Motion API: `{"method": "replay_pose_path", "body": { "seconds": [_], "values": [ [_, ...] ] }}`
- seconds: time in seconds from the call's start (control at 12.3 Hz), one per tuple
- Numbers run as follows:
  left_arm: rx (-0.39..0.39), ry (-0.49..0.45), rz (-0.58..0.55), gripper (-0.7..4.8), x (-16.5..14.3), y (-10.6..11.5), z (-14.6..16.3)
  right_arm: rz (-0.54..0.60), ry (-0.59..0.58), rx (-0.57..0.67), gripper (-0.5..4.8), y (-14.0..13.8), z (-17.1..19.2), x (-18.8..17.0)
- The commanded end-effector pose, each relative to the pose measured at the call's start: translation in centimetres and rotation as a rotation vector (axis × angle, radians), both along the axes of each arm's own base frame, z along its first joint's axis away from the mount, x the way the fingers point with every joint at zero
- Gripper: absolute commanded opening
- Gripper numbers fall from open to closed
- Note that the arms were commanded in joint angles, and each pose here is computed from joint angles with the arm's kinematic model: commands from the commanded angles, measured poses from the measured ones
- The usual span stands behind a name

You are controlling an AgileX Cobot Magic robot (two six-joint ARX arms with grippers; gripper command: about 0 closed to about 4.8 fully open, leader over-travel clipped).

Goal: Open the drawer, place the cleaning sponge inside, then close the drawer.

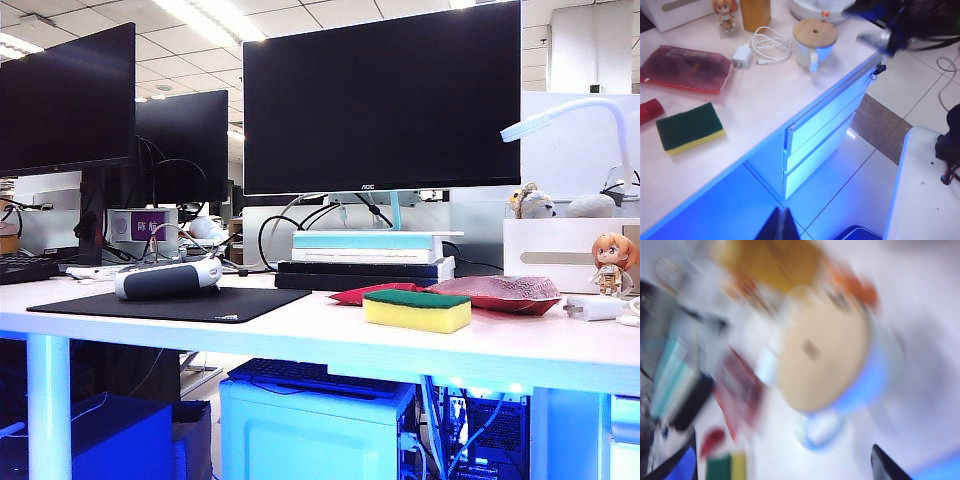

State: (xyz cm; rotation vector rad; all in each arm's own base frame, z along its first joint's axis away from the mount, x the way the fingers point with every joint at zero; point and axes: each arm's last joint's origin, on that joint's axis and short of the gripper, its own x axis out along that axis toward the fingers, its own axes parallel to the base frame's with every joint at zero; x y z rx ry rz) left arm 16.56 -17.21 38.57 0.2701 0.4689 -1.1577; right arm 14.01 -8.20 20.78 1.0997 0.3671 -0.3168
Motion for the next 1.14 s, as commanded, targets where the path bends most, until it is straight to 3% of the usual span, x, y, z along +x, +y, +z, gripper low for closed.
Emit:
{"method": "replay_pose_path", "body": {
  "seconds": [0.08,0.33,0.49,0.65,1.14],
  "values": [
    [-0.012,-0.008,-0.005,-0.05,0.0,0.0,0.3,0.068,-0.05,0.042,4.79,-1.5,-0.7,0.9],
    [-0.012,-0.009,-0.005,-0.05,0.0,0.0,0.3,0.104,-0.031,0.091,4.79,-2.8,-2.1,1.0],
    [-0.012,-0.008,-0.005,-0.05,0.0,0.0,0.3,0.226,-0.051,0.198,4.79,-3.1,-4.5,1.0],
    [-0.012,-0.008,-0.005,-0.05,0.0,0.0,0.3,0.267,-0.061,0.228,4.79,-2.9,-5.6,0.9],
    [-0.011,-0.008,-0.005,-0.05,0.0,0.0,0.3,0.247,-0.06,0.244,4.79,-3.7,-6.1,0.1]
  ]
}}
